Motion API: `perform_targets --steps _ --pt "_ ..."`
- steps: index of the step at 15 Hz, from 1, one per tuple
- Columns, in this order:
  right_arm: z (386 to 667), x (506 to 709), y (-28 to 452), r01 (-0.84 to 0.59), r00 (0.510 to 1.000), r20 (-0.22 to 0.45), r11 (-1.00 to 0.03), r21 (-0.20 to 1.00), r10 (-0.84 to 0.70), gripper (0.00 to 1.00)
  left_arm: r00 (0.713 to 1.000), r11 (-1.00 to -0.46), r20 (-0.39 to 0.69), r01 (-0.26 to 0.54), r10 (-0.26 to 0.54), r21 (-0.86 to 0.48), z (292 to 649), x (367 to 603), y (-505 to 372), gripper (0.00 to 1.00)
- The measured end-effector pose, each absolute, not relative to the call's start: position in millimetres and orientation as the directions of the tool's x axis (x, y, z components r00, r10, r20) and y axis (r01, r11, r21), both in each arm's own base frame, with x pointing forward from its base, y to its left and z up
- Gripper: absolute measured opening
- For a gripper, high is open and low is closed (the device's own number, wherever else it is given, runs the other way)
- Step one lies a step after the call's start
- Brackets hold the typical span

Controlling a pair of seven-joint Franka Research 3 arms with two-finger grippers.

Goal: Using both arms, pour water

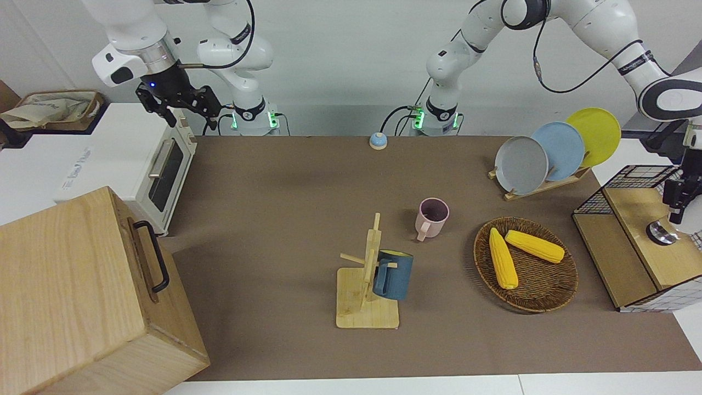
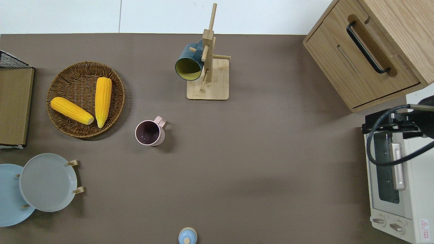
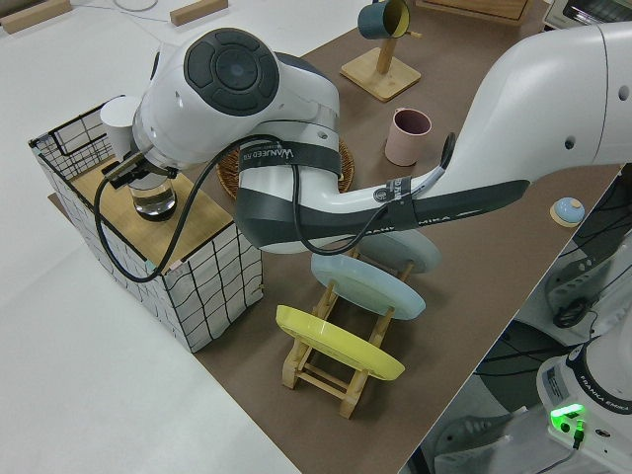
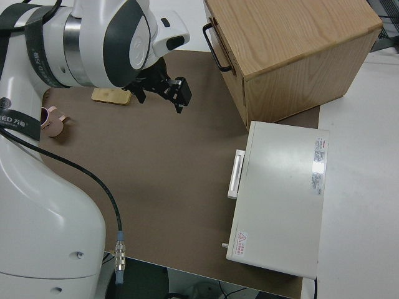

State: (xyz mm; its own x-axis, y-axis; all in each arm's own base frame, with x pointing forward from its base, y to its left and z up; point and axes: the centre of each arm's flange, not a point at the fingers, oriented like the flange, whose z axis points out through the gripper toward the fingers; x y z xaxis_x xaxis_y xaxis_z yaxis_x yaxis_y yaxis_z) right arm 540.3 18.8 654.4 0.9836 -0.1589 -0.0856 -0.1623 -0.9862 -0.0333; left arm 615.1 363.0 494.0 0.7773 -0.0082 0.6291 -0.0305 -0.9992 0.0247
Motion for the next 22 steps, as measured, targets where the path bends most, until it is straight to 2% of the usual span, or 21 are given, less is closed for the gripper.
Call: perform_targets --steps 5,6,9,12,14,18,22 --pt "654 540 19 -0.162 0.984 -0.086 -0.986 -0.033 -0.159 0.99 0.776 -0.999 0.631 -0.026 -0.003 0.028 493 613 367 0.64" --pt "654 540 19 -0.162 0.984 -0.086 -0.986 -0.033 -0.159 0.99 0.775 -0.999 0.632 -0.026 -0.003 0.026 493 613 367 0.70" --pt "654 540 19 -0.162 0.984 -0.086 -0.986 -0.033 -0.159 0.99 0.773 -1.000 0.635 -0.020 -0.002 0.021 495 611 371 0.98" --pt "654 540 19 -0.162 0.984 -0.086 -0.986 -0.033 -0.159 0.99 0.779 -0.999 0.627 -0.030 -0.003 0.032 498 609 371 1.00" --pt "654 540 19 -0.162 0.984 -0.086 -0.986 -0.033 -0.159 0.99 0.803 -0.997 0.596 -0.052 -0.007 0.059 503 608 369 1.00" --pt "654 540 19 -0.162 0.984 -0.086 -0.986 -0.033 -0.159 0.99 0.874 -0.998 0.484 -0.060 -0.044 0.018 527 604 364 1.00" --pt "654 540 19 -0.162 0.984 -0.086 -0.986 -0.033 -0.159 0.99 0.916 -0.994 0.384 -0.103 -0.113 -0.047 540 594 360 1.00"
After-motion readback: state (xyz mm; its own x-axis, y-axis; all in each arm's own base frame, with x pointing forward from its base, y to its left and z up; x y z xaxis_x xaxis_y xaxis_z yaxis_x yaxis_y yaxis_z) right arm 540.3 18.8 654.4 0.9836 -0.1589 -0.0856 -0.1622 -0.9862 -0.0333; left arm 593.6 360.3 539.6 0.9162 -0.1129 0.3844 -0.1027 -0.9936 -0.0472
